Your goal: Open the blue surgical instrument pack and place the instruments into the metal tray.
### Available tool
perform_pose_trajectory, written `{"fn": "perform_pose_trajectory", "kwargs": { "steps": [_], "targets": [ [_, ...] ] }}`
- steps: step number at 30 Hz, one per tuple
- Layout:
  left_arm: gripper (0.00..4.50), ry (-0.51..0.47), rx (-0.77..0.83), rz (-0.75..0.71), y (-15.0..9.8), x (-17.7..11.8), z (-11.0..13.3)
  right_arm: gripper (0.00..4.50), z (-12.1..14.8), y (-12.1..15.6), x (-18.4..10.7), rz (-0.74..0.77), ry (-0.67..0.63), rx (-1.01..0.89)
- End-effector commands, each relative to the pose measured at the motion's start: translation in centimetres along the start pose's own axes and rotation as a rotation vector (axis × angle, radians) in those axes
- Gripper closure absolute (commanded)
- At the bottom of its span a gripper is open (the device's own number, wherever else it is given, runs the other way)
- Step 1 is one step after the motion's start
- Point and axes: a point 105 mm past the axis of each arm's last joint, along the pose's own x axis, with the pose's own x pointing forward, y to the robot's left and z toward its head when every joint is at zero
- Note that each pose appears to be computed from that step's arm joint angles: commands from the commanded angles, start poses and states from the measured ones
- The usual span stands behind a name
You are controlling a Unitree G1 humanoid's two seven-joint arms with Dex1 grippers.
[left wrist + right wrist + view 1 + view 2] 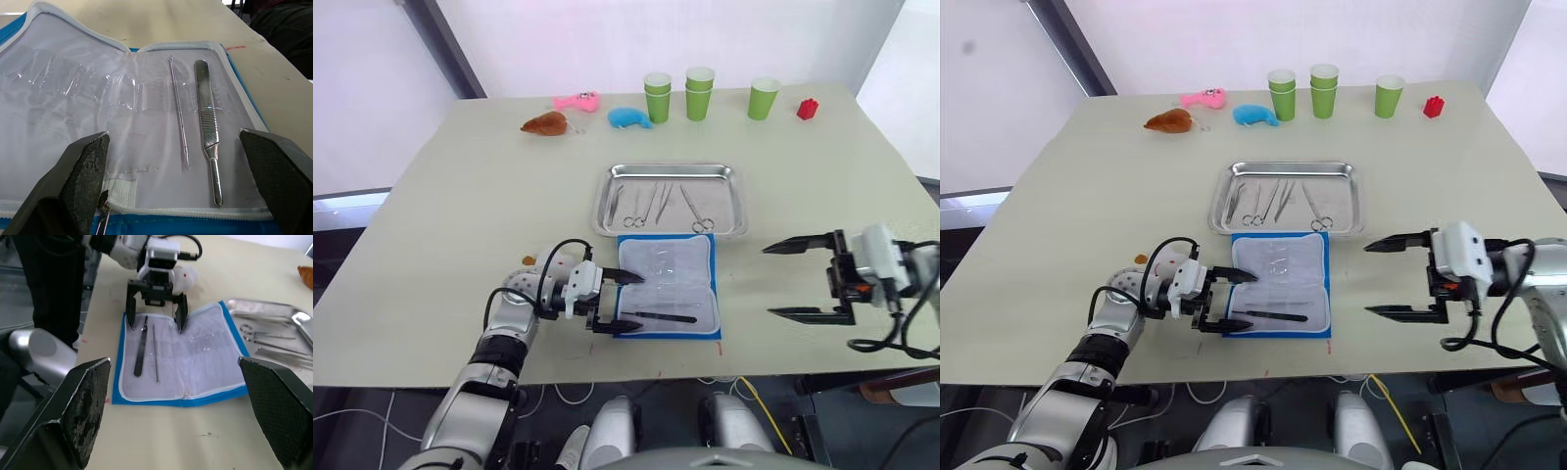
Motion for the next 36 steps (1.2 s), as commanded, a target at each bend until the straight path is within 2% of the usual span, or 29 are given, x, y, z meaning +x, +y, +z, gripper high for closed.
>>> {"fn": "perform_pose_trajectory", "kwargs": {
  "steps": [1, 4, 11, 15, 32, 33, 35, 36],
  "targets": [
    [0.00, 0.101, -0.165, -0.077, -3.0, 0.7, -3.9, 0.15, 0.1, -0.4, 1.7, -0.022, 0.012, -0.025],
    [0.00, 0.104, -0.163, -0.076, -2.8, 0.9, -3.9, 0.15, -1.4, -0.5, 3.3, -0.034, 0.057, 0.041],
    [0.00, 0.107, -0.162, -0.078, -2.6, 1.0, -3.7, 0.15, -2.4, -0.7, 6.5, -0.049, -0.001, 0.085],
    [0.00, 0.107, -0.161, -0.073, -2.5, 1.0, -3.6, 0.15, -4.1, -0.6, 8.2, -0.040, 0.031, 0.092],
    [0.00, 0.117, -0.169, -0.076, -2.5, 0.9, -3.9, 0.15, -8.8, -0.3, 11.1, -0.026, 0.195, 0.157],
    [0.00, 0.119, -0.170, -0.075, -2.5, 0.9, -3.9, 0.51, -9.2, 0.0, 11.1, -0.007, 0.213, 0.159],
    [0.00, 0.120, -0.169, -0.076, -2.4, 0.9, -3.9, 0.78, -9.8, 0.6, 11.3, 0.027, 0.239, 0.158],
    [0.00, 0.119, -0.167, -0.076, -2.4, 1.0, -3.9, 1.41, -9.9, 0.7, 11.3, 0.034, 0.243, 0.160]
  ]
}}
